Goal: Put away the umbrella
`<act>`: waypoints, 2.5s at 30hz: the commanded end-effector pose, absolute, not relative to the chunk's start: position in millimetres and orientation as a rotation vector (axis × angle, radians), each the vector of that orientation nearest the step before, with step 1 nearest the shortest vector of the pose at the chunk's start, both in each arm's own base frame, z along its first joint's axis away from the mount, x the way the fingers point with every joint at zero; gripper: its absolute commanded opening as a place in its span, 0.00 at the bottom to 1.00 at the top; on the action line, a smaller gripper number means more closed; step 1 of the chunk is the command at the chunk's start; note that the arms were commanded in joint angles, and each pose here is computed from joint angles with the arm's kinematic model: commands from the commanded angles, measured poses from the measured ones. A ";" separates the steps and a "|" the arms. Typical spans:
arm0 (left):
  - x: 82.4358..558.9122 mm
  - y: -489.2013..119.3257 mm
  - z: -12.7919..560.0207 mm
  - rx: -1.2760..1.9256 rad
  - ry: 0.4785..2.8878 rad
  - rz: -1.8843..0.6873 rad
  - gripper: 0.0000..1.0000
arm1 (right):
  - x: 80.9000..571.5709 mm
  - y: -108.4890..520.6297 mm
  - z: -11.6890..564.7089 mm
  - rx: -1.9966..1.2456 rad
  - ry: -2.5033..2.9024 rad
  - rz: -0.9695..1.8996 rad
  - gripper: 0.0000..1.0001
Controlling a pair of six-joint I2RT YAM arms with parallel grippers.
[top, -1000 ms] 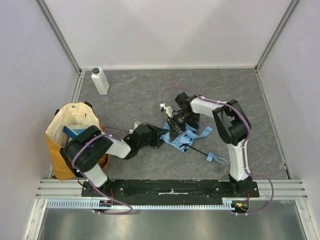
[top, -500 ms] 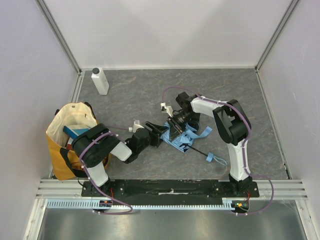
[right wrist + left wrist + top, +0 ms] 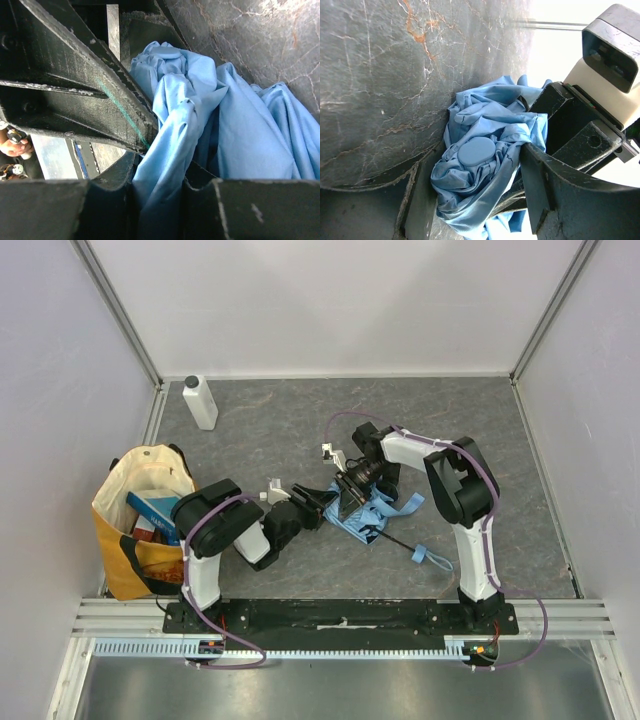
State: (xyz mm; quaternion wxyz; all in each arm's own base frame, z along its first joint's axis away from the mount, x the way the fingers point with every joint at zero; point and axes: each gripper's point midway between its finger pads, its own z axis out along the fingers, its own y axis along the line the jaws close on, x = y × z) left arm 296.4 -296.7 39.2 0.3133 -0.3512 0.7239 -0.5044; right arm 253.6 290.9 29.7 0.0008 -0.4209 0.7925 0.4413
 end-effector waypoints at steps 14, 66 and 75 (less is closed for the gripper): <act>305.1 -269.4 -1.2 -0.926 1.936 -1.085 0.16 | 214.1 305.5 19.7 -1.497 2.414 1.510 0.00; 270.0 -247.4 -37.3 -1.066 2.167 -0.895 0.02 | 259.5 290.7 80.5 -1.292 1.771 -0.190 0.86; 266.4 -244.4 -41.3 -1.114 2.213 -0.875 0.02 | 266.3 285.7 41.7 -1.348 1.778 -0.308 0.75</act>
